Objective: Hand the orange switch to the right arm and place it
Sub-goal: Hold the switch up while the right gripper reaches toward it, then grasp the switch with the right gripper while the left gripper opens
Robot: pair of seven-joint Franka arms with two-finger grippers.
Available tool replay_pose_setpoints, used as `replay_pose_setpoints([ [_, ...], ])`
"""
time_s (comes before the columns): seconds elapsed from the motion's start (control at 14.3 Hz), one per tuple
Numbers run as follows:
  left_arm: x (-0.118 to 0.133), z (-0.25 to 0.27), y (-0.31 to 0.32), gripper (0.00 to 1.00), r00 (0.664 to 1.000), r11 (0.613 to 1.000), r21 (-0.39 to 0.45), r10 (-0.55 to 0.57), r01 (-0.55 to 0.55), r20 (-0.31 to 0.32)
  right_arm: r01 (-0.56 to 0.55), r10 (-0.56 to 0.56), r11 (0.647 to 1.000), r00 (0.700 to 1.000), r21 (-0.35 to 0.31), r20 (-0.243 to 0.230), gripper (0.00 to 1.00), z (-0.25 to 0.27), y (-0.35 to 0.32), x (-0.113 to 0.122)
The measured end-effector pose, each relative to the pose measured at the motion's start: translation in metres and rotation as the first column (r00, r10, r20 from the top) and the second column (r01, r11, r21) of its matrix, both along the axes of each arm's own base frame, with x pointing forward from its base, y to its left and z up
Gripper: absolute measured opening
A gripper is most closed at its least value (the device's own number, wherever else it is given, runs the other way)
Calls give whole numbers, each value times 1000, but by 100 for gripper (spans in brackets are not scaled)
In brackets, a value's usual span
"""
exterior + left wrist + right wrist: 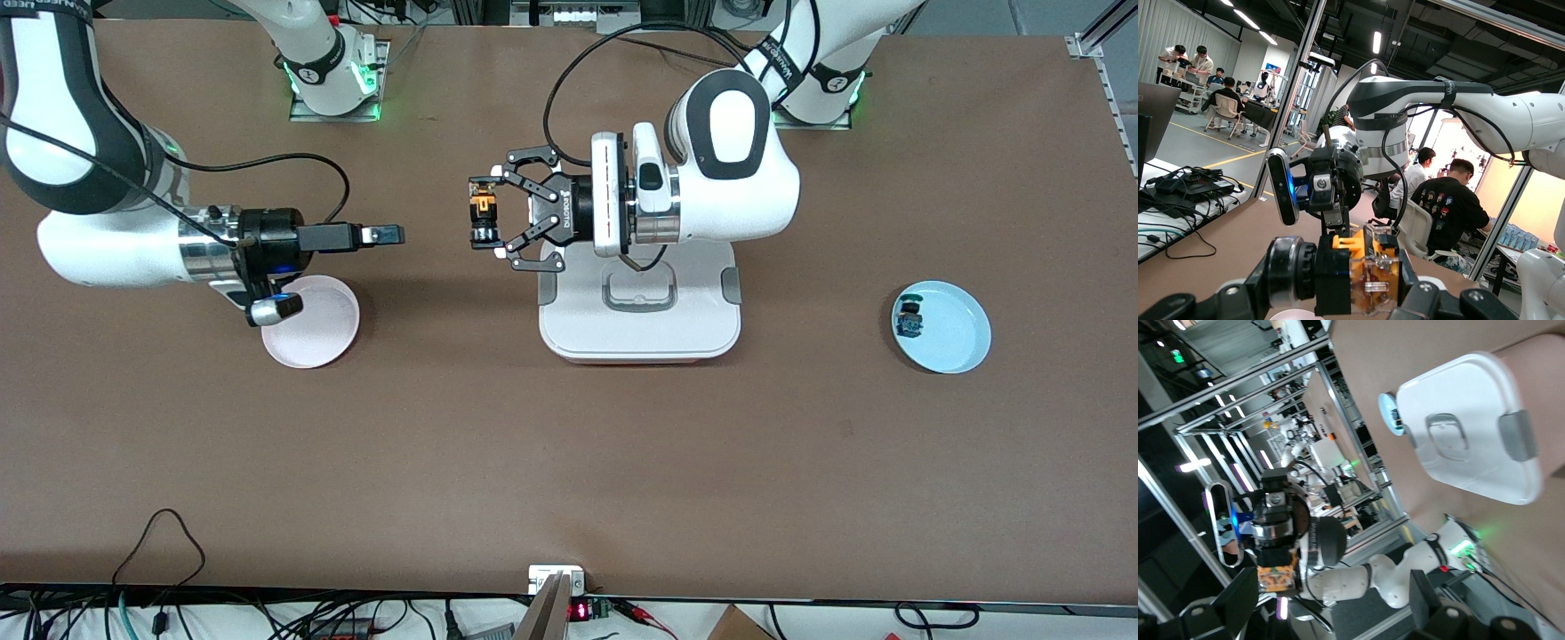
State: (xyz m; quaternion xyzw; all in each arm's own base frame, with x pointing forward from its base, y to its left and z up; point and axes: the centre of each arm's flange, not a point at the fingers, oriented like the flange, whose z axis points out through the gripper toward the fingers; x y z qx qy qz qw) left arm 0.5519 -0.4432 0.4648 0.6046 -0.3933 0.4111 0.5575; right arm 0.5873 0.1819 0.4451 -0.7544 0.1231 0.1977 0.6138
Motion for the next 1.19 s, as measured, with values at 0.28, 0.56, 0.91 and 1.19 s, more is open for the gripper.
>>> replay_pose_setpoints([
  [0.28, -1, -1, 0, 72, 1000, 1000, 2, -1, 1, -1, -16, 17, 999, 1000, 52, -14, 100, 0, 40, -7],
  [0.56, -2, -4, -1, 72, 1000, 1000, 5, -3, 3, -4, -53, 54, 997, 998, 54, -17, 100, 1, 66, -17],
  [0.91, -3, -6, -1, 72, 1000, 1000, 8, -5, 5, -3, -54, 57, 997, 997, 53, -56, 100, 10, 73, -17],
  [1.19, -3, -6, -1, 72, 1000, 1000, 9, -5, 5, -2, -62, 64, 997, 997, 56, -50, 100, 16, 79, -17],
])
